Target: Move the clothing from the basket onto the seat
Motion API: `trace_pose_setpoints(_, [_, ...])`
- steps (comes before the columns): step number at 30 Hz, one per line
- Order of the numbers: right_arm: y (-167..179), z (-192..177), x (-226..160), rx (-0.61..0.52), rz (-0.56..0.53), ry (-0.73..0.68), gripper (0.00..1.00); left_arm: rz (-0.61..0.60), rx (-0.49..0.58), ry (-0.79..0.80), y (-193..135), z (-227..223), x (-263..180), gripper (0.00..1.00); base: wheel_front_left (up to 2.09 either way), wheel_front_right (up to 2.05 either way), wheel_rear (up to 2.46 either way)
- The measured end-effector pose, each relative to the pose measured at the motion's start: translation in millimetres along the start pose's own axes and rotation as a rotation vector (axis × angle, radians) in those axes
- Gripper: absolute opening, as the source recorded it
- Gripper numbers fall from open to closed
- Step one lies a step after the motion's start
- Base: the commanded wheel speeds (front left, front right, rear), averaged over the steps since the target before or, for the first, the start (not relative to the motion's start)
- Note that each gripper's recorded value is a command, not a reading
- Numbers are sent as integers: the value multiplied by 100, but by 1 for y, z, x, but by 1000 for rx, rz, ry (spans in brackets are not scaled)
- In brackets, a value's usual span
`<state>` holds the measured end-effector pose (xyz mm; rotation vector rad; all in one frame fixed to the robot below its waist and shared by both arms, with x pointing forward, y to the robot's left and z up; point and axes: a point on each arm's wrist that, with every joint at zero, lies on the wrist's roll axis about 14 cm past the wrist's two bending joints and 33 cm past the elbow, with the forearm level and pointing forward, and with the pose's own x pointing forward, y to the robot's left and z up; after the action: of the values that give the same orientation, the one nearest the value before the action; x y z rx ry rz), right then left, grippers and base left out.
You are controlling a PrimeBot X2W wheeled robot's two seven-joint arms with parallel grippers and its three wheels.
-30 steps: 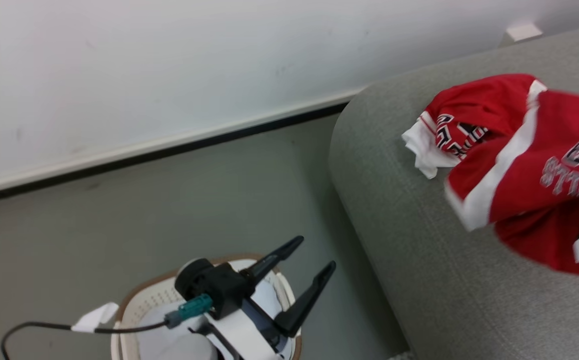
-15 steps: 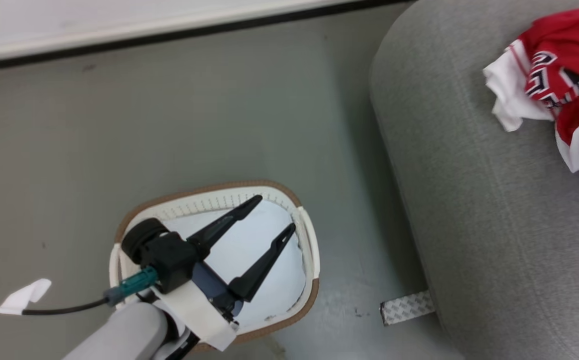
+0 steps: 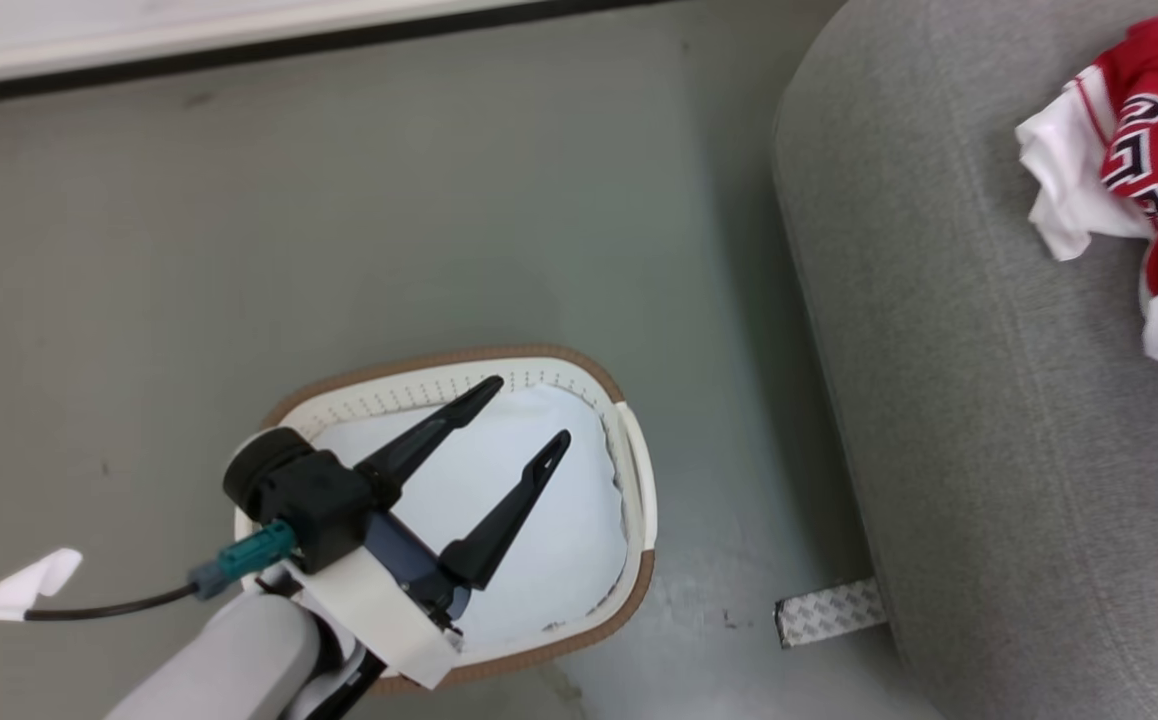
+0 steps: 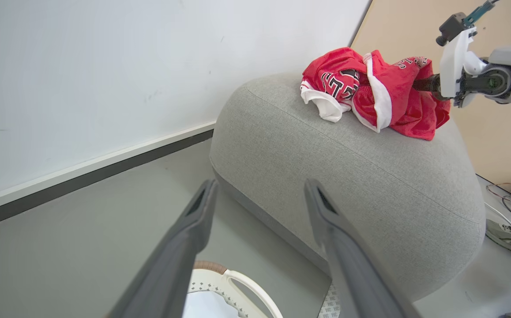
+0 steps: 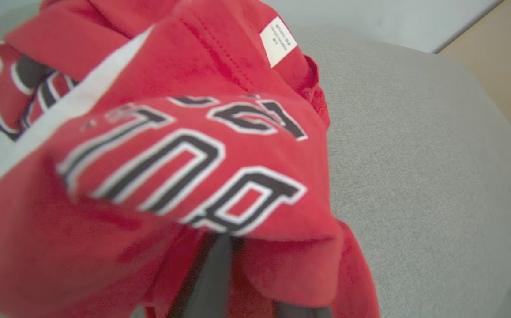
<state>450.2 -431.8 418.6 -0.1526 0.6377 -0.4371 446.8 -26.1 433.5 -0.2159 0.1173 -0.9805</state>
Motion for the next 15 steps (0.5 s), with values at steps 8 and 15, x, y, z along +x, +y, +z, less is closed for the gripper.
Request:
trace_pose_setpoints(8, [-2,3,-34,-80,64,1,100,0,17,-23,-23,20,1,100,0,0,0])
trace_pose_setpoints(15, [-26,45,-87,-76,95,-181,100,68,41,-83,-40,53,-7,100,0,0,0])
